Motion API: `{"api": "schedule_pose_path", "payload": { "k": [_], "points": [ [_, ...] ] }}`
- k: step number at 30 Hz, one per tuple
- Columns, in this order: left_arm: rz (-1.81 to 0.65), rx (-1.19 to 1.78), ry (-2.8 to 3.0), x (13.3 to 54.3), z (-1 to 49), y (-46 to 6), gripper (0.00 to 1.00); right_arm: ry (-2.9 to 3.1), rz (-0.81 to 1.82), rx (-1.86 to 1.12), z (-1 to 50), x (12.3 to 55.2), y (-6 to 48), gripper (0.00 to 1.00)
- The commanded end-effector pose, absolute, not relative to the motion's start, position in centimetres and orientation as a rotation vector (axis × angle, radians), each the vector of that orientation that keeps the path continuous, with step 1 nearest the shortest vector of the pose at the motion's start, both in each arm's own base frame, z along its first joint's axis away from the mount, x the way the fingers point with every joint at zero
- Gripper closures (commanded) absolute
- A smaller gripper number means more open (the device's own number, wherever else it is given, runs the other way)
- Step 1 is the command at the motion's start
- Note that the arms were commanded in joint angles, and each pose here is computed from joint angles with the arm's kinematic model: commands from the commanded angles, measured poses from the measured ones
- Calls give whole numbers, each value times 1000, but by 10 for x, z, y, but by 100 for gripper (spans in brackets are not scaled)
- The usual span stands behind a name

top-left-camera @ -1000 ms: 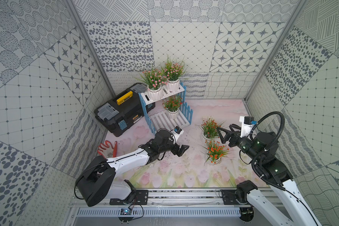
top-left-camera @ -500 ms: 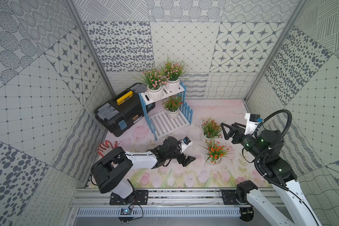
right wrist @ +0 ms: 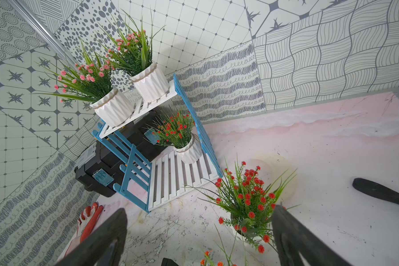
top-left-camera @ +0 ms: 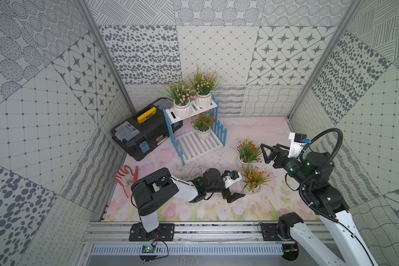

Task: Place the baby's breath potted plants on the rack by color
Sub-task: Pick up the baby's breath potted plant from the center of the board.

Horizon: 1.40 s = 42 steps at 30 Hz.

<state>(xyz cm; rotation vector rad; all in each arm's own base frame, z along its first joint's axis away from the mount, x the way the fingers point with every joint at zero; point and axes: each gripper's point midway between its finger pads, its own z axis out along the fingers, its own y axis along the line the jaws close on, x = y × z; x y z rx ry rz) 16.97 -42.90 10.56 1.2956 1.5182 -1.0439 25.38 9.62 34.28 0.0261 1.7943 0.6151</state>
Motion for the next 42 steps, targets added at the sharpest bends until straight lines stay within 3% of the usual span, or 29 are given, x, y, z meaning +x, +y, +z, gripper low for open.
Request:
{"api": "schedule_pose_path", "payload": {
  "k": [1,25,42],
  "points": [
    [-1101,1303,1273,162,138,-451,2,1716,641,18,367,249,96,2],
    [-1020,1239,1312,209,109,-477,1,1669,657,-25,374,232,96,2],
    [-1173,1348,1296,193,105,-502,1,1677,678,-30,369,232,99,2]
  ]
}}
